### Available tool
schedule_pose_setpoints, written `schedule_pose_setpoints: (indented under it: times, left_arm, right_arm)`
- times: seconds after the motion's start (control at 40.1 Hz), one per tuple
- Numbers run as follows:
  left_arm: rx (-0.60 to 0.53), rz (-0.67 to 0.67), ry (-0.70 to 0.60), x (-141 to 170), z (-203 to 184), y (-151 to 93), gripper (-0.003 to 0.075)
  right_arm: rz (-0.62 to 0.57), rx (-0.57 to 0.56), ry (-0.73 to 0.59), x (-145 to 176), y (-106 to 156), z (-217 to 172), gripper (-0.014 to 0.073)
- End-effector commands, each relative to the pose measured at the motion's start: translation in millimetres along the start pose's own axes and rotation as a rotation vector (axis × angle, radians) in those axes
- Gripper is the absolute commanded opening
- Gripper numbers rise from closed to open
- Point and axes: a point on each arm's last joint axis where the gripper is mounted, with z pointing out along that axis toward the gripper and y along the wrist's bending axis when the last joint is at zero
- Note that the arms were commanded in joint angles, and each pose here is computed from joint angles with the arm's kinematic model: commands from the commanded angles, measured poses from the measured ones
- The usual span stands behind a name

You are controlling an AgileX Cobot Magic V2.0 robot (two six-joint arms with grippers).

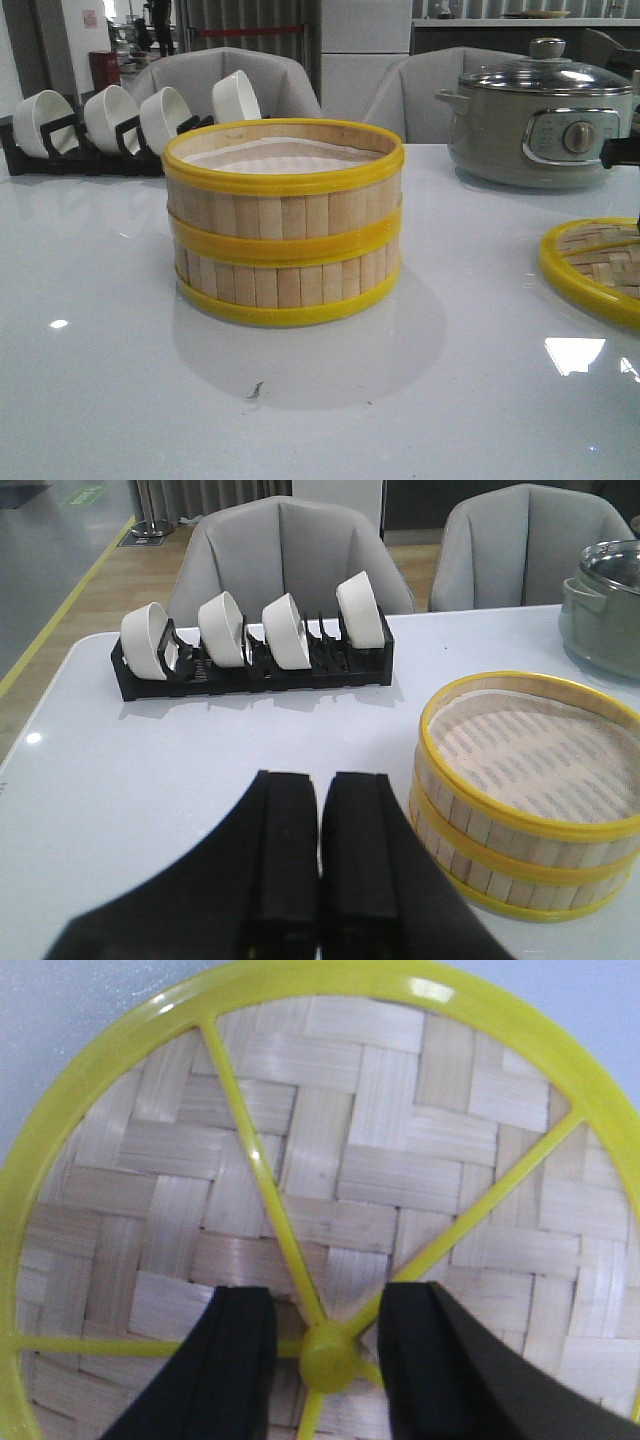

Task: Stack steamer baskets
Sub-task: 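Move the right gripper over the lid's centre knob and grasp it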

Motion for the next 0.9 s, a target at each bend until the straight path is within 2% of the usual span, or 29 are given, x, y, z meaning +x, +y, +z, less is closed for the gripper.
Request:
schedule_pose_setpoints:
  times: [0.0, 0.275, 0.499, 0.874]
  left_arm:
    - [0.015, -0.002, -0.109, -15.5, -3.2, -1.3, 0.0095]
    - [0.015, -0.002, -0.109, -15.5, -3.2, -1.3, 0.0095]
    - [0.015, -0.002, -0.109, -15.5, -3.2, -1.3, 0.0095]
    - [0.015, -0.002, -0.109, -15.5, -3.2, -1.3, 0.0095]
  right_arm:
    - [-0.011, -0.007, -0.103, -15.2, -0.1, -19.4, 0.0371]
    - [-0.006, -0.012, -0.09, -14.1, 1.0, -16.1, 0.0367]
    - [0.011, -0.022, -0.064, -11.8, 1.8, -15.9, 0.023]
    - [0.019, -0.027, -0.04, -9.5, 2.5, -16.2, 0.0073]
